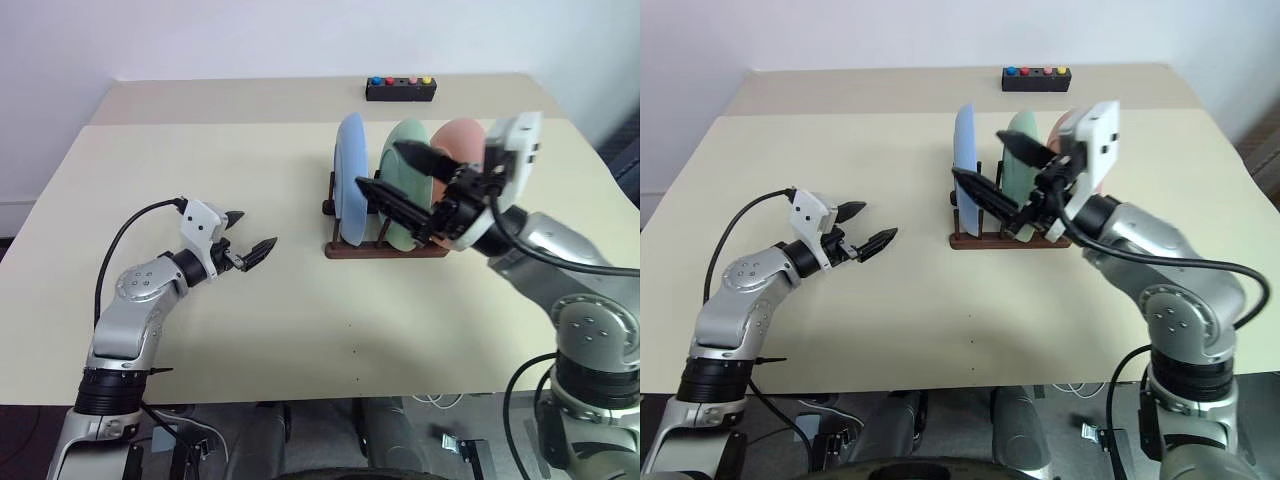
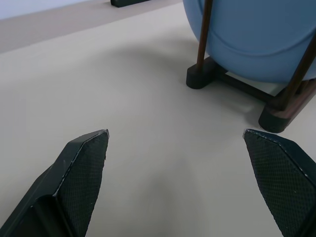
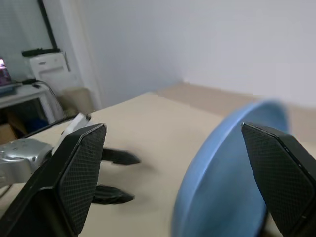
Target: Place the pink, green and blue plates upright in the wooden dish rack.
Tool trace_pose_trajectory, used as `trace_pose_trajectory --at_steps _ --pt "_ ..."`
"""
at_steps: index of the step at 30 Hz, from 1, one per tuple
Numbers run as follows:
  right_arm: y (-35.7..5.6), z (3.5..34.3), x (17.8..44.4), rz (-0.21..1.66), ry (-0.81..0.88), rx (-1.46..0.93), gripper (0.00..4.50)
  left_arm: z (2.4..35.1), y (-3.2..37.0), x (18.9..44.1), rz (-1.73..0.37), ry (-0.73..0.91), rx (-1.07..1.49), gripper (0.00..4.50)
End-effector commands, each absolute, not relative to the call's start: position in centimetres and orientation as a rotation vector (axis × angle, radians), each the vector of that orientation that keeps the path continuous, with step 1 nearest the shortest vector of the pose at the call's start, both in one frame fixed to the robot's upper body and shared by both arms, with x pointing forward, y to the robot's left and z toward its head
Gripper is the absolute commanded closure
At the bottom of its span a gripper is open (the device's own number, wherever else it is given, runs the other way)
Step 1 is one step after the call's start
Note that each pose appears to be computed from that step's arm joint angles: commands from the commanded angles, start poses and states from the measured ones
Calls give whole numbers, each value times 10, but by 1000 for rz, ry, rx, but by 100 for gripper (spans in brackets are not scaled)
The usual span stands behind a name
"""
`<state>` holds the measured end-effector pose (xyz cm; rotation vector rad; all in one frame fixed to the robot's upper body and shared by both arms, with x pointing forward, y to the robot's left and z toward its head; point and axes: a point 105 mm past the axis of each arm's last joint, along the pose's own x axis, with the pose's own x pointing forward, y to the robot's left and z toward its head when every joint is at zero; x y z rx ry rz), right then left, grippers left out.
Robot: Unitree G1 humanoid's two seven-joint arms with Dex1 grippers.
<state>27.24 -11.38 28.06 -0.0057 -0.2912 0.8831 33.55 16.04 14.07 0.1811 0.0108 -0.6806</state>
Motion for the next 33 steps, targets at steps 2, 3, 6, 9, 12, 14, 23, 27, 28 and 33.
trace_pose_trajectory --at_steps 2,3,6,9,12,14,23,27,28,33 --pt "-164 288 256 798 -349 -200 6 145 158 336 -694 -24 202 0" --pt "-175 283 255 778 -327 -230 6 145 156 336 -695 -24 202 0" --pt "-218 270 248 703 -257 -243 6 140 156 336 -694 -12 209 0" --pt "-253 243 235 653 -152 -214 6 129 157 334 -698 16 224 0" --pt "-273 210 230 604 -46 -212 6 124 156 332 -704 19 216 0" --pt "-282 190 232 568 -5 -211 6 123 154 331 -708 12 209 0" --pt "-294 149 247 488 14 -190 6 120 152 330 -703 8 206 0" --pt "-295 132 249 479 46 -171 6 114 151 331 -694 20 184 0" --pt "-295 129 250 478 49 -169 6 111 152 331 -689 27 183 0" --pt "-298 122 259 485 62 -146 6 112 150 329 -673 11 172 0"
